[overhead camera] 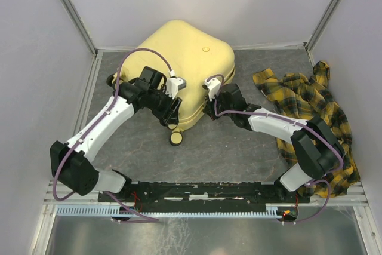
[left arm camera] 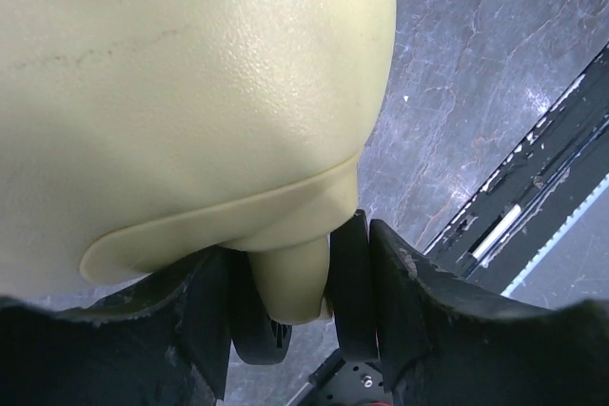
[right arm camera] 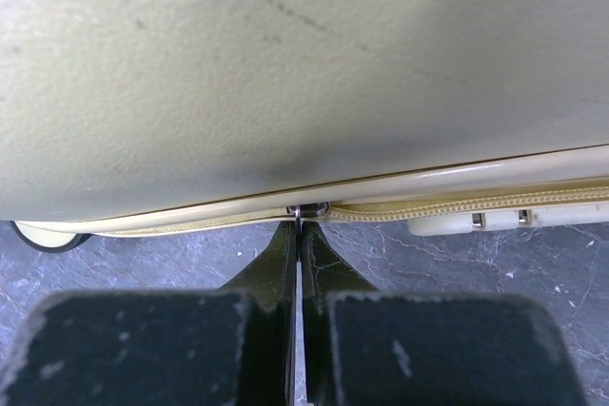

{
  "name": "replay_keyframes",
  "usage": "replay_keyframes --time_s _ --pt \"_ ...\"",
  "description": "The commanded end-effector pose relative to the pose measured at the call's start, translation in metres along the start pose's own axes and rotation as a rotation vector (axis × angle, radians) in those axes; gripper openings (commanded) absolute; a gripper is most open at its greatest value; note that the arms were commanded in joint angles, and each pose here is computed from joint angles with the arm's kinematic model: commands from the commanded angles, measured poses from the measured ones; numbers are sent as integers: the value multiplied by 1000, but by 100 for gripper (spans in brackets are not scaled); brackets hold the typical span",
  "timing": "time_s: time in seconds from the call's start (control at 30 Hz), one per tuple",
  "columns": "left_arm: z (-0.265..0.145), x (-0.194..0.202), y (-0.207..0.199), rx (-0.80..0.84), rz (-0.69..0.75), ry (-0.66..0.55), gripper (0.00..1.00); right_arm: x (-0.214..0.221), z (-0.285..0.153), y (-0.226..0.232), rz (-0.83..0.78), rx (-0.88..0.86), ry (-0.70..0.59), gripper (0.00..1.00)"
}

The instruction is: Pack the luggage

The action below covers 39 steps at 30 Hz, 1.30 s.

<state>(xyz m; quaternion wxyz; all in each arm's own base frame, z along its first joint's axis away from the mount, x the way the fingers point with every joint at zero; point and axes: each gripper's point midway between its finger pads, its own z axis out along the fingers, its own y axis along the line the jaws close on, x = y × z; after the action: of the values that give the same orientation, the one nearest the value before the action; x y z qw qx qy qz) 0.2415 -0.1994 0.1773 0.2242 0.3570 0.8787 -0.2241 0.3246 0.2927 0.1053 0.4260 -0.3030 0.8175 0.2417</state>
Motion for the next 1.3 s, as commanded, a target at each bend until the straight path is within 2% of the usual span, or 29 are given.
replay_keyframes --time_s 0.0,0.07,0.27,0.4,0.63,0.97,1.27 --pt "-2 19 -10 39 81 18 10 -43 -3 -6 -70 42 -125 2" --pt "-5 33 -15 62 112 43 3 -42 -9 -10 -75 50 -123 2" --pt "-17 96 -20 158 302 226 3 -33 -31 -29 -75 89 -101 2" --pt "-31 122 -23 182 406 260 3 -19 -48 -37 -99 111 -76 2" --pt "-53 162 3 112 552 402 3 2 -82 -56 -103 189 -57 1" --pt "-85 165 76 -36 503 424 3 16 -125 -100 -98 304 -50 1" --pt "-100 169 123 -97 513 473 3 22 -145 -110 -99 336 -41 2"
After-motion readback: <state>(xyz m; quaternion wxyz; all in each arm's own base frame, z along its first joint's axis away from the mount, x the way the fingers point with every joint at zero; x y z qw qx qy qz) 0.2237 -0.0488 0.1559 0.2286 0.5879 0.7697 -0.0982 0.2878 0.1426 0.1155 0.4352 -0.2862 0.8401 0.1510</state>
